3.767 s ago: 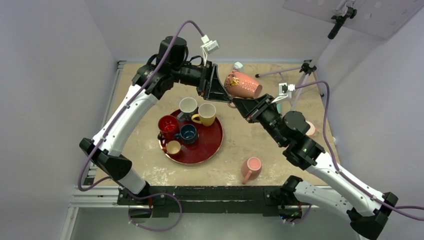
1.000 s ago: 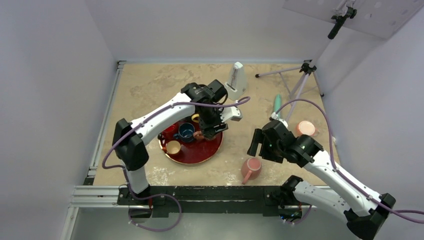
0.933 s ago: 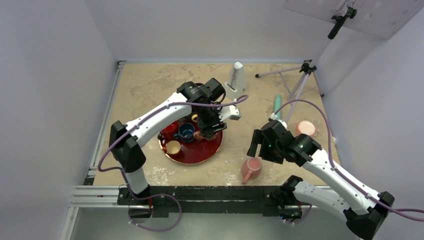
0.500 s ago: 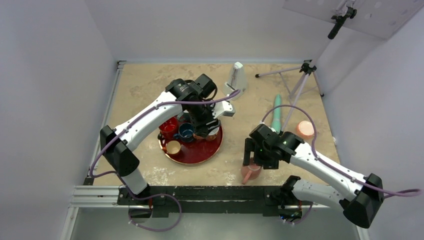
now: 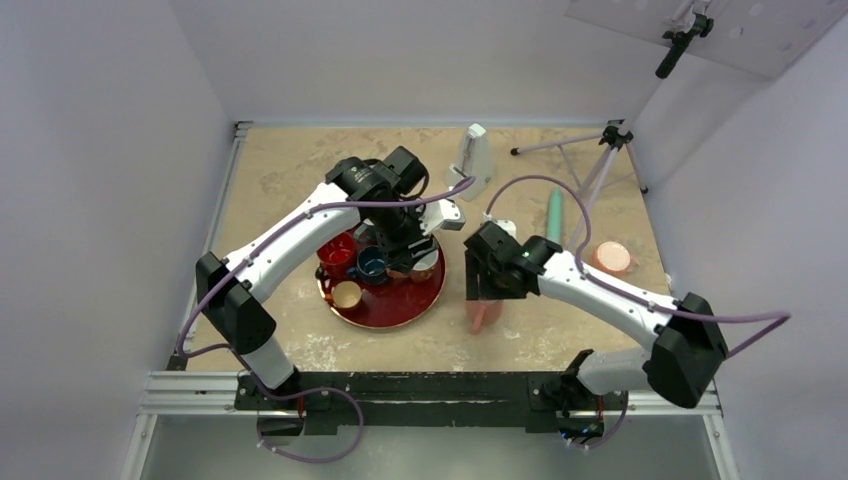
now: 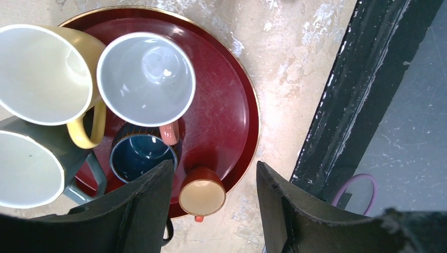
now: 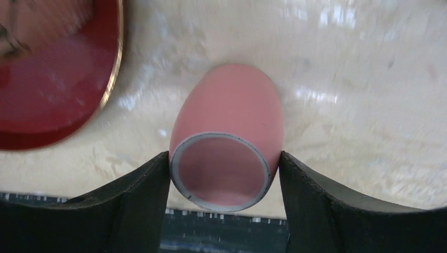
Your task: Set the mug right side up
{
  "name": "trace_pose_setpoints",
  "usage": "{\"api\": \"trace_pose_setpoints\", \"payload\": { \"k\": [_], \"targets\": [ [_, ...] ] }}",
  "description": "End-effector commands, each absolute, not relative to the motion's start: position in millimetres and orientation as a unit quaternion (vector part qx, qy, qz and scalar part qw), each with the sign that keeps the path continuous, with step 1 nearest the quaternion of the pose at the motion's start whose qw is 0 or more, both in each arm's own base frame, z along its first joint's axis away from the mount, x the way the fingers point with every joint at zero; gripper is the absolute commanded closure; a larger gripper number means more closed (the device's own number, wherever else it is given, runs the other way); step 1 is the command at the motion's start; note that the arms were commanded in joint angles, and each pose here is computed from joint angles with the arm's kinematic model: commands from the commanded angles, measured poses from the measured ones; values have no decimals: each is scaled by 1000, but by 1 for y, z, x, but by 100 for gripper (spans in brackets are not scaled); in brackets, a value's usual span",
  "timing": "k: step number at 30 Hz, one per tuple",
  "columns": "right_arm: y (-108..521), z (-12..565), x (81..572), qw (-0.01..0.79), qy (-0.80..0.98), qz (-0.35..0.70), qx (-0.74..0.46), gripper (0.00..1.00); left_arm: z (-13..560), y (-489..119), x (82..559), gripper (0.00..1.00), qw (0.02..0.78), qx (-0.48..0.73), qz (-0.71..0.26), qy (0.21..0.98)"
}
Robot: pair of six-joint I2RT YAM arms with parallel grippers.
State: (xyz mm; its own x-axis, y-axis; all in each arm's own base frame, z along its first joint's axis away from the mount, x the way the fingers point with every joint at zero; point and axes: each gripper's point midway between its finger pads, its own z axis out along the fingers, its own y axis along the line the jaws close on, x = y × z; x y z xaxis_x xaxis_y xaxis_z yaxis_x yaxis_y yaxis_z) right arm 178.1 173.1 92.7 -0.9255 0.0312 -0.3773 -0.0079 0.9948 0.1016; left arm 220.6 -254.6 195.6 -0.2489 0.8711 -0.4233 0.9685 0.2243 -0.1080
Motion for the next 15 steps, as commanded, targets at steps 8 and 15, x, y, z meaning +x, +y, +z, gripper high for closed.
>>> {"api": "trace_pose_setpoints", "payload": {
  "k": [8, 15],
  "targets": [
    [170, 110, 257, 297, 951, -75, -31, 1, 217, -244, 237, 37, 195, 573, -175, 777],
    [174, 120, 241, 300, 953, -16, 50, 2, 217, -244, 236, 37, 194, 569, -182, 778]
  ]
}}
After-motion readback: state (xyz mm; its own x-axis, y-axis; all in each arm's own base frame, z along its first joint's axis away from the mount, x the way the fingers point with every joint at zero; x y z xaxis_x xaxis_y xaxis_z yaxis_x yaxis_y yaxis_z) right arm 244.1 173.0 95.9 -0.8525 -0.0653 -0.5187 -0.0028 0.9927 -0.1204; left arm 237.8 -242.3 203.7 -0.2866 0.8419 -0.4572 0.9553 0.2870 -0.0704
